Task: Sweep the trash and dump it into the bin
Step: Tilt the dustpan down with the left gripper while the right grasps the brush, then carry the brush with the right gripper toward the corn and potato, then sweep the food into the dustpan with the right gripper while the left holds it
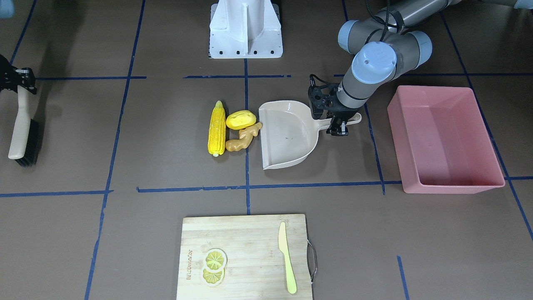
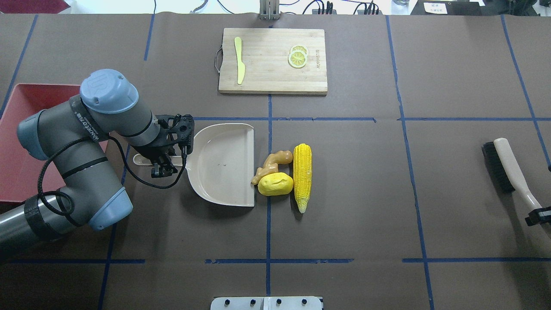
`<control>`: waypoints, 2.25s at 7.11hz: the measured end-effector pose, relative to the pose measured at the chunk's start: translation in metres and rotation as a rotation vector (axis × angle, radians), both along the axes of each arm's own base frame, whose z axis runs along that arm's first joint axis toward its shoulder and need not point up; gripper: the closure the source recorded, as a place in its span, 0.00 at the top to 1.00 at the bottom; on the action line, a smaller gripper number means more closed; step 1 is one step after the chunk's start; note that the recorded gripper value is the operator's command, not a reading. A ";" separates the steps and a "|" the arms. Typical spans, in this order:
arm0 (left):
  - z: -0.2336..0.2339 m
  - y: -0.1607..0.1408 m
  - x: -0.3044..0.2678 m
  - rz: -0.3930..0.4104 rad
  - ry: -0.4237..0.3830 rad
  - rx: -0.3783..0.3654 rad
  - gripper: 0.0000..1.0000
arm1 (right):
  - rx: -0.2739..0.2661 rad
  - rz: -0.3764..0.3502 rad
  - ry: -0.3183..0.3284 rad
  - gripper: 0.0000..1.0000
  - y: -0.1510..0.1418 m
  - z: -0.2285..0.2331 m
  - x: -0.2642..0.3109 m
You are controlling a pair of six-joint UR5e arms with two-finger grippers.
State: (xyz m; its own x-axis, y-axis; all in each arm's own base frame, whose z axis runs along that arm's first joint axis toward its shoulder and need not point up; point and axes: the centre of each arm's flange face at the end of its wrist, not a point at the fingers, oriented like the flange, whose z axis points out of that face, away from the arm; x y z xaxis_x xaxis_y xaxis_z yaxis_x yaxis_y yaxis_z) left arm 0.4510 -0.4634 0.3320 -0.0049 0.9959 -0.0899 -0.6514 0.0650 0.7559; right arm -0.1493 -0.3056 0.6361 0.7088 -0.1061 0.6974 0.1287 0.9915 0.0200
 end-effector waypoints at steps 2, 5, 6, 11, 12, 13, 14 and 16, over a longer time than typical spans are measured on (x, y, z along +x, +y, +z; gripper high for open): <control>0.000 0.001 0.001 -0.001 0.000 -0.002 0.00 | 0.055 -0.020 -0.030 0.00 -0.005 -0.026 -0.015; -0.004 0.002 0.003 -0.004 0.001 -0.004 0.00 | 0.097 -0.062 -0.130 0.00 -0.012 -0.096 -0.074; -0.004 0.002 0.003 -0.003 0.002 -0.006 0.00 | 0.057 -0.047 -0.172 0.00 -0.010 -0.125 -0.107; -0.003 0.008 0.004 0.027 -0.019 -0.065 0.00 | -0.142 0.010 -0.243 0.00 -0.006 -0.272 -0.246; -0.004 0.010 0.006 0.027 -0.016 -0.082 0.00 | -0.157 0.010 -0.219 0.00 -0.003 -0.300 -0.269; -0.008 0.010 0.008 0.011 -0.012 -0.107 0.00 | -0.164 0.009 -0.200 0.00 0.004 -0.316 -0.286; -0.014 0.011 0.013 -0.001 -0.009 -0.125 0.00 | -0.164 0.008 -0.190 0.00 0.010 -0.321 -0.296; -0.018 0.015 0.022 -0.001 -0.008 -0.139 0.00 | -0.163 0.004 -0.179 0.00 0.017 -0.325 -0.306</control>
